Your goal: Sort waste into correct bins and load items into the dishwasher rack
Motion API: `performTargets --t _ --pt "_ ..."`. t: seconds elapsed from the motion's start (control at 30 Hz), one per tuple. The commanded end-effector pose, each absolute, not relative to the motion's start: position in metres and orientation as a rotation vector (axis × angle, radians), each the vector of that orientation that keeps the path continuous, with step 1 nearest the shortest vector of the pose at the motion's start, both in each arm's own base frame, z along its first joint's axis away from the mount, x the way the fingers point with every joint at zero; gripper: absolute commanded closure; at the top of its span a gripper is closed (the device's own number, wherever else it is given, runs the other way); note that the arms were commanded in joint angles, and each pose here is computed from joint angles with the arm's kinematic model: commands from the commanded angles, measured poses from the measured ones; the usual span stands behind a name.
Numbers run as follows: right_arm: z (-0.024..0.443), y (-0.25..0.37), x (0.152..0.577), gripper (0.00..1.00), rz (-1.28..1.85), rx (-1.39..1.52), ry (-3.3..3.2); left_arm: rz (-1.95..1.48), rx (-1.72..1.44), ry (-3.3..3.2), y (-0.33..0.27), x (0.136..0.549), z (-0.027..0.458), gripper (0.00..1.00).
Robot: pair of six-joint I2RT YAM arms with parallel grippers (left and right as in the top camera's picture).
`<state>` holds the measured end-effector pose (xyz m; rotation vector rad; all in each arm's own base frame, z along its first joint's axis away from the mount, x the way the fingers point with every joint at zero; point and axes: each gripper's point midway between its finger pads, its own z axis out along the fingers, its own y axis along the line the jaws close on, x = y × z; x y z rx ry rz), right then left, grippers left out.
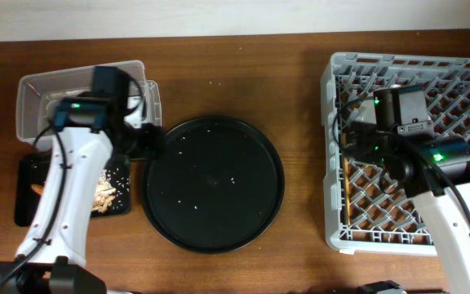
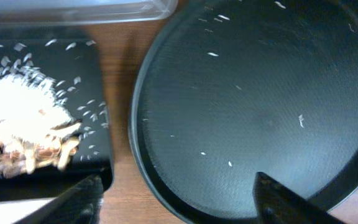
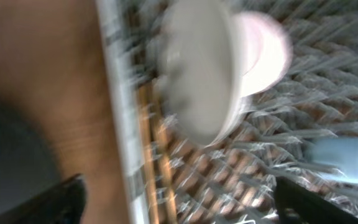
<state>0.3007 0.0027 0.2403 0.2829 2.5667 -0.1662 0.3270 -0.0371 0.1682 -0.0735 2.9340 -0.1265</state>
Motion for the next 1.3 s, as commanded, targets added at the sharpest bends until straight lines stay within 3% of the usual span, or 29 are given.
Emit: performTargets --t 0.0,0.23,0.33,0.73,1.0,1.27 --pt "0.228 0.042 0.295 0.02 0.1 0.091 2.681 -0.118 0.118 2.962 -0.056 0.315 0.167 0.05" --pt "0.211 0.058 0.269 0.02 0.214 -0.009 2.819 -0.048 0.115 3.164 -0.044 0.266 0.163 0.01" --pt "0.204 0.082 0.259 0.02 0.399 -0.217 2.827 -0.044 0.114 3.19 -0.043 0.26 0.16 0.01" --pt "0.185 0.041 0.247 0.02 0.353 -0.013 2.695 -0.082 -0.011 2.959 -0.039 0.238 0.14 0.01" --pt "0.217 0.03 0.206 0.02 0.236 -0.035 2.339 -0.207 -0.109 2.377 -0.033 0.205 0.191 0.01" --pt "0.226 0.033 0.2 0.02 0.253 -0.05 2.291 -0.238 -0.099 2.195 -0.031 0.195 0.224 0.01"
